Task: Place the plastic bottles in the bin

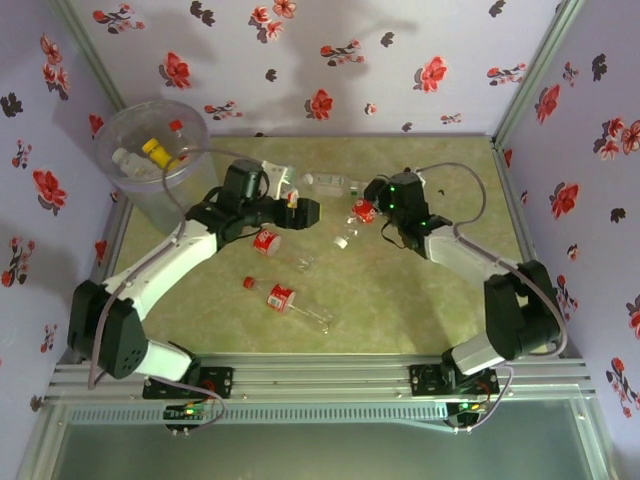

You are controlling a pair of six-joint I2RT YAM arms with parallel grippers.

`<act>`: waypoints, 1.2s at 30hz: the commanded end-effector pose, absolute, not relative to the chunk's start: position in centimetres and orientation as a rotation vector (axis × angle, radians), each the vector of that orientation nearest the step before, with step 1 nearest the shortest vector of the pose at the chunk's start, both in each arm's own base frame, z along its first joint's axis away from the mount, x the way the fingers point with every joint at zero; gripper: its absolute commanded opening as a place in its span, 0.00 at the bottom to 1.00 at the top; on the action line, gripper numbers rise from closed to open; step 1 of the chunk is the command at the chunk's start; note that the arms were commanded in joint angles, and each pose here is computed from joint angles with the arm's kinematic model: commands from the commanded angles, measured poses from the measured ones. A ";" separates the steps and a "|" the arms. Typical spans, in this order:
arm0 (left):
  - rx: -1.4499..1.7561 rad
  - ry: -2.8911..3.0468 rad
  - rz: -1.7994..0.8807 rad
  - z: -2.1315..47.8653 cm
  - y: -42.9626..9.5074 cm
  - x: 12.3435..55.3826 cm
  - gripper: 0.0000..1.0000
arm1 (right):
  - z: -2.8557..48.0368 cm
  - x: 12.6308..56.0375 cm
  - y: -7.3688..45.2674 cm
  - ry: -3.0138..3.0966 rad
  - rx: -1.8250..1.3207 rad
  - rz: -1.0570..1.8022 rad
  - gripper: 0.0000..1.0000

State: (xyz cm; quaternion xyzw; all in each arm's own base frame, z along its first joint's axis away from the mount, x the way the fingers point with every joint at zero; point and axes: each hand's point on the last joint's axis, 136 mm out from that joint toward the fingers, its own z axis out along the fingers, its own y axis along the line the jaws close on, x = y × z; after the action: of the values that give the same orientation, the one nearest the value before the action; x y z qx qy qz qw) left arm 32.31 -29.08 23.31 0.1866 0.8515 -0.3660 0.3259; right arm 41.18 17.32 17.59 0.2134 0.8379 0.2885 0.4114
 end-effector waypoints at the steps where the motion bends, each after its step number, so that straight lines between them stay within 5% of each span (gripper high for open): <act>1: 0.617 2.174 -1.180 24.5 -33.0 30.6 1.00 | 18.7 38.4 19.1 2.181 0.252 0.819 0.46; 16: 0.652 2.164 -1.451 21.7 -40.1 28.8 0.99 | 21.3 36.6 22.5 2.136 0.071 1.080 0.45; 29: 0.633 2.176 -1.477 21.5 -40.7 29.2 0.51 | 21.8 36.6 23.1 2.112 0.046 1.121 0.48; 33: 0.630 2.169 -1.468 22.1 -40.2 29.4 0.49 | 22.4 36.6 22.9 2.101 0.041 1.117 0.69; 36: 0.617 2.159 -1.457 22.6 -39.6 30.0 0.49 | 22.9 36.6 22.3 2.104 0.055 1.107 0.97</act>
State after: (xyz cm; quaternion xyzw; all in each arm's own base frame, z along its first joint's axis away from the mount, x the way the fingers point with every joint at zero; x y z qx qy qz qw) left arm 29.49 -39.59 19.53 0.2103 0.8070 -0.5122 0.2055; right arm 36.77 22.48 21.23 0.0274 0.8304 0.4222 0.3626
